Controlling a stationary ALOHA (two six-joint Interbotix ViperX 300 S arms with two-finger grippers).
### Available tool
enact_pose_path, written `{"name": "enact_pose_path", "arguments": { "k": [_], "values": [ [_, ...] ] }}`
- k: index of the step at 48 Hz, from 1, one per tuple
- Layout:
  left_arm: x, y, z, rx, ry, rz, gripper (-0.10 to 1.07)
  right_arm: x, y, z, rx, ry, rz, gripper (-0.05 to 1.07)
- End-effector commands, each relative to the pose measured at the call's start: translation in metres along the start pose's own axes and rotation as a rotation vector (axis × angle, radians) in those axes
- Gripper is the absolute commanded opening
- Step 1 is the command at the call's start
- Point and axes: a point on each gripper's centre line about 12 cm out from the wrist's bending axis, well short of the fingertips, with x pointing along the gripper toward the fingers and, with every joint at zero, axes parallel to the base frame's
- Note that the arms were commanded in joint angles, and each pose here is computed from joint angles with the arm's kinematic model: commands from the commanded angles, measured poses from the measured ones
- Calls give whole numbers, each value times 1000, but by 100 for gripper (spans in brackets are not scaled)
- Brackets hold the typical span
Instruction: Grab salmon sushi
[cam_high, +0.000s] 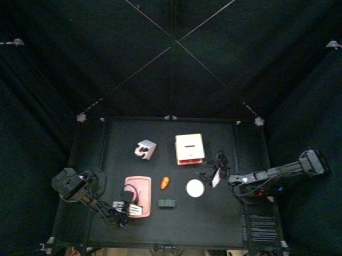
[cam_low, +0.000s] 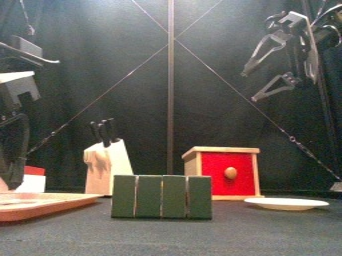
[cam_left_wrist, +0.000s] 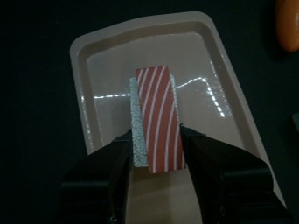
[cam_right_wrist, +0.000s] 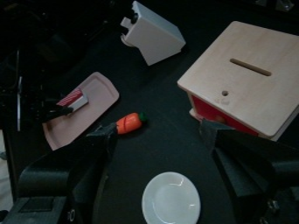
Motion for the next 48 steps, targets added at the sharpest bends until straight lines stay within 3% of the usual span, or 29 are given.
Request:
{"name": "enact_pose_path", "arguments": {
  "k": [1, 48],
  "values": [
    [-8, -6, 8, -18, 0, -33, 69, -1, 2, 3, 6, -6, 8, 104],
    [-6, -7, 9, -17, -6, -34, 69, -1, 1, 4, 8, -9, 2, 104]
  ]
}}
